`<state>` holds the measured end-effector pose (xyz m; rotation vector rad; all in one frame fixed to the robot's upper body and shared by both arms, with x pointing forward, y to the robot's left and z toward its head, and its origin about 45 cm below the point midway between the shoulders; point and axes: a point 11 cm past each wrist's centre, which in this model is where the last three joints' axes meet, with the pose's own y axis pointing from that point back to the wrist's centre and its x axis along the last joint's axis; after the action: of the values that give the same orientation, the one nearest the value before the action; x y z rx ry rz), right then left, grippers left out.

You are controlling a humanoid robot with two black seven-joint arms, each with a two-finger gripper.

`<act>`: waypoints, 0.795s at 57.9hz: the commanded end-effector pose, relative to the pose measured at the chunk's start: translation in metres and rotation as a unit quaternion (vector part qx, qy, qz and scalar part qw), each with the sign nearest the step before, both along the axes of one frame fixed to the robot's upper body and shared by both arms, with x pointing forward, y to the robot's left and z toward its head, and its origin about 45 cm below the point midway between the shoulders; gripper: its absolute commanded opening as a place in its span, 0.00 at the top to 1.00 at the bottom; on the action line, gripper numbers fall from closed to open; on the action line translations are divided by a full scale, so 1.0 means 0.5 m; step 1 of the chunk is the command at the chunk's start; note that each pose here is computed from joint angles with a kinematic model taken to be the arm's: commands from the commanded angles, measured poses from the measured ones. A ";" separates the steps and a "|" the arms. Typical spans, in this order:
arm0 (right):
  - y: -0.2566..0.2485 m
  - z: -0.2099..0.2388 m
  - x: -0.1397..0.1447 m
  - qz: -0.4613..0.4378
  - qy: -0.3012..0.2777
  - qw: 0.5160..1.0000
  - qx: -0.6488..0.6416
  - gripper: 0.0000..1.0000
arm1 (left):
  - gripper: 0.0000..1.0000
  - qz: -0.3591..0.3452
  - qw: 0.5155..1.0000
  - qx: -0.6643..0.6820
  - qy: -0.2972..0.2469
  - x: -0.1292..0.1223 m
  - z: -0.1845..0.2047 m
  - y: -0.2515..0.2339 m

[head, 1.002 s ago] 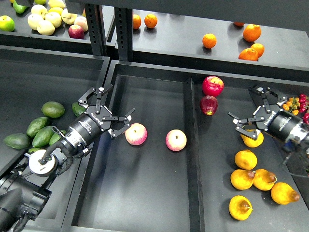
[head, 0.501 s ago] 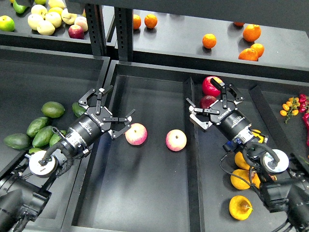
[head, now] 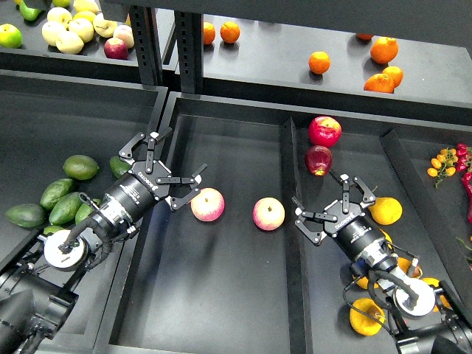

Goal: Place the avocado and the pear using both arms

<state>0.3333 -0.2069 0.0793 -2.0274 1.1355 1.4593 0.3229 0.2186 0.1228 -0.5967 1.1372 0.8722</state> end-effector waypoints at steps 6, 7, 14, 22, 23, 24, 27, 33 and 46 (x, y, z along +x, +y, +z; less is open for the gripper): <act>-0.002 -0.010 -0.015 -0.001 0.006 1.000 0.000 0.01 | 0.00 -0.004 1.000 -0.001 0.004 -0.014 -0.006 -0.005; -0.002 -0.010 -0.015 -0.001 0.006 1.000 0.000 0.01 | 0.00 -0.005 1.000 -0.001 0.004 -0.014 -0.006 -0.006; -0.005 -0.020 -0.026 -0.003 0.013 1.000 0.000 0.01 | 0.00 -0.004 1.000 -0.001 0.006 -0.017 -0.009 -0.005; -0.004 -0.020 -0.026 -0.003 0.013 1.000 0.000 0.01 | 0.00 -0.004 1.000 -0.001 0.006 -0.017 -0.009 -0.005; -0.004 -0.020 -0.026 -0.003 0.013 1.000 0.000 0.01 | 0.00 -0.005 1.000 -0.001 0.006 -0.017 -0.009 -0.006; -0.004 -0.020 -0.027 -0.002 0.013 1.000 -0.001 0.01 | 0.00 -0.004 1.000 -0.001 0.006 -0.017 -0.009 -0.005; -0.005 -0.021 -0.027 -0.003 0.014 1.000 0.000 0.01 | 0.00 -0.004 1.000 -0.001 0.006 -0.017 -0.009 -0.005; -0.004 -0.019 -0.026 -0.002 0.012 1.000 0.000 0.01 | 0.00 -0.004 1.000 -0.001 0.006 -0.017 -0.009 -0.005; -0.008 -0.014 -0.023 -0.007 0.009 1.000 0.002 0.01 | 0.00 -0.005 1.000 -0.001 0.006 -0.017 -0.009 -0.006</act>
<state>0.3208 -0.2097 0.0706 -2.0079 1.1500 1.4815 0.3141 0.2159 0.1184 -0.5885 1.1511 0.8679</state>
